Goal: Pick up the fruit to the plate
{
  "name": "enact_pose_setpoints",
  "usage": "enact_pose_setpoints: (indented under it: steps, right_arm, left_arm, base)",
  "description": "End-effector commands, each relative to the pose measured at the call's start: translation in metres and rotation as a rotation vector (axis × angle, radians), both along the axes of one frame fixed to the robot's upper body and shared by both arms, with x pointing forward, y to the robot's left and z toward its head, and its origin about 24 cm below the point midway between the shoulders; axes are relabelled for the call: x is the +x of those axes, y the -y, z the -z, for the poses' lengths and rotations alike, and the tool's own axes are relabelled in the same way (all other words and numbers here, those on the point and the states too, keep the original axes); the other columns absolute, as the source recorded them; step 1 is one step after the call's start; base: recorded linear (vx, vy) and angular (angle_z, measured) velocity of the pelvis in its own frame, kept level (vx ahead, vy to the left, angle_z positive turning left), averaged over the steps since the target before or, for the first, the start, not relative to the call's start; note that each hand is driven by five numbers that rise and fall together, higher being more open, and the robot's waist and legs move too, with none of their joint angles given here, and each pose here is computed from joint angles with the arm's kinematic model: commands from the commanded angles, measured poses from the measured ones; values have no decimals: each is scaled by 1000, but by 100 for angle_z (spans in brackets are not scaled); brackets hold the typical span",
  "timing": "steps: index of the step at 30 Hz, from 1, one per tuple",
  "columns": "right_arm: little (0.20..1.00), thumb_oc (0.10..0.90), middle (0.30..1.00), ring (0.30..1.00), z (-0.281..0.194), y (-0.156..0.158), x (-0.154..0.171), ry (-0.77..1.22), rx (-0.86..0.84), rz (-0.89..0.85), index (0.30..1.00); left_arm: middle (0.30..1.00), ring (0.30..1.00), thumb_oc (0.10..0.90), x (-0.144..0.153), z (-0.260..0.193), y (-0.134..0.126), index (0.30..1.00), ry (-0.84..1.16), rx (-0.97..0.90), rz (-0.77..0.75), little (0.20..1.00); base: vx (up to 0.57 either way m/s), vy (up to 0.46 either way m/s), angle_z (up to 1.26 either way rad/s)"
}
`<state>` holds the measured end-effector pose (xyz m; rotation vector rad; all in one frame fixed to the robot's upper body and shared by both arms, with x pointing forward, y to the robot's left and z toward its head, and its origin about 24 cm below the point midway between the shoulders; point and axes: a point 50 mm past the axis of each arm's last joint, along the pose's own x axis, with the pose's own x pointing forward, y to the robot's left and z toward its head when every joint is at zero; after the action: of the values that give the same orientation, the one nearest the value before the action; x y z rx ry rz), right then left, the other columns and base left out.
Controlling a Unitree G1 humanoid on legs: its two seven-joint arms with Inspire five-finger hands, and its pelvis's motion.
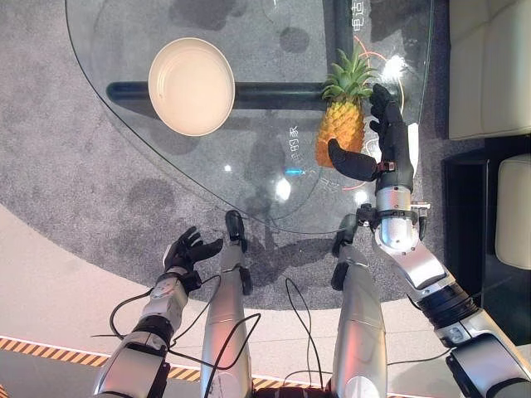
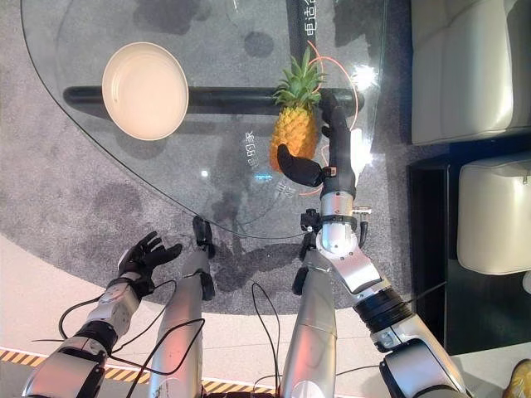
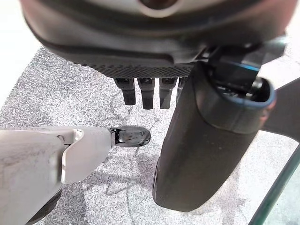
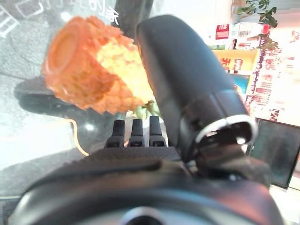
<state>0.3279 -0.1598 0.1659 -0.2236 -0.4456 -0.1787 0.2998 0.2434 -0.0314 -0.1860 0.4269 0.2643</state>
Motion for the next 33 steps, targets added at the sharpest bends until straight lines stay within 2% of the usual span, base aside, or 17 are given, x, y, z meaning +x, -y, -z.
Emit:
enact_pose_setpoints:
  steps: [1,22,33]
  right_arm:
    - [900,800,900,900,-33,-9,-12,146,16,-99,900]
    - [900,800,900,900,2,-5,-1,-54,43,-9,900]
    - [900,800,900,900,5,-3,4,-75,73,56,900]
  left_arm:
    - [900,900,800,-27,20,-18,900,-78,45,-25,900]
    - [900,900,800,-28,20,-17,900,-92,54,-10,900]
    - [900,900,800,-24,17,-14,900,-81,49,1,900]
  base:
    - [0,0,0]
    - [8,0,1]
    - [-2,2,0]
